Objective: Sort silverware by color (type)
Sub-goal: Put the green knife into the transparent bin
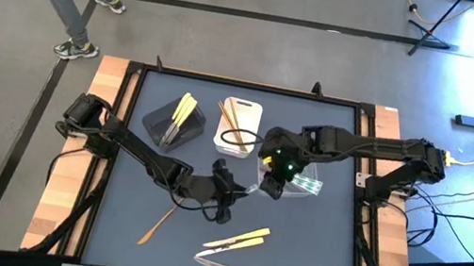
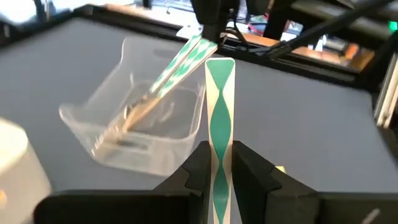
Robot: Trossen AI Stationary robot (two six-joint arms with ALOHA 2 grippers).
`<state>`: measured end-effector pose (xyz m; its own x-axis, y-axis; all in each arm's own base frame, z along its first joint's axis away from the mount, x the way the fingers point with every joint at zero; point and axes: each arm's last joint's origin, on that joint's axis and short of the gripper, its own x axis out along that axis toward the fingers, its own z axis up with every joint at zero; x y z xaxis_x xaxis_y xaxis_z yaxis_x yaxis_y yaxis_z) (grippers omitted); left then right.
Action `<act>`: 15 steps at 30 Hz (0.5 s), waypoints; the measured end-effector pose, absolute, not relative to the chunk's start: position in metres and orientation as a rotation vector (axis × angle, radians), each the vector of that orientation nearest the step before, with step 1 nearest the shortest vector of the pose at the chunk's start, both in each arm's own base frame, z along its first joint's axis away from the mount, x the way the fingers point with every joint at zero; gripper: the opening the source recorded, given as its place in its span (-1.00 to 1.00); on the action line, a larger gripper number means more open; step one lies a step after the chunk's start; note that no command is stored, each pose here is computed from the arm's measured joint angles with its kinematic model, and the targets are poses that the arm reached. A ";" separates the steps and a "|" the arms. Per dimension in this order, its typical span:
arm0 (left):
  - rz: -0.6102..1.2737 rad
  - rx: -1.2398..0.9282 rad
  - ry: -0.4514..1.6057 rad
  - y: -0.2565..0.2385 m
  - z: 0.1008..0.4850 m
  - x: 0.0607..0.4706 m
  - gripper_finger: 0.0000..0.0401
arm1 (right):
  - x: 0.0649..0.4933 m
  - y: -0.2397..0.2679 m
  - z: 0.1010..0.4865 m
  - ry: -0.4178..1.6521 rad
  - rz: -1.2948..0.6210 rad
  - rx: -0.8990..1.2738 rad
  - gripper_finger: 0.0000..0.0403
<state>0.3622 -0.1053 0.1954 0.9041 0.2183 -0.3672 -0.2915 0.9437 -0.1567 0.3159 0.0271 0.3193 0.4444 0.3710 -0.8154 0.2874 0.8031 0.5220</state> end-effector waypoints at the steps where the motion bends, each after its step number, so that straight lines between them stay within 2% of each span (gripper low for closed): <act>1: 0.256 -0.169 0.352 -0.105 0.196 0.362 -0.78 | 0.316 0.026 0.320 1.136 0.077 0.706 -0.42; 8: 0.200 0.065 0.366 -0.109 0.197 0.362 -0.78 | 0.316 0.018 0.322 1.160 0.146 0.853 -0.42; 15: 0.160 0.239 0.328 -0.112 0.203 0.363 -0.78 | 0.317 0.018 0.322 1.170 0.096 0.923 -0.42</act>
<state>0.3633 -0.1119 0.2028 0.9346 0.1937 -0.2984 -0.1166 0.9592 0.2575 0.3168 0.0184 0.3217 0.4301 0.5106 -0.7445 0.3829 0.6436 0.6627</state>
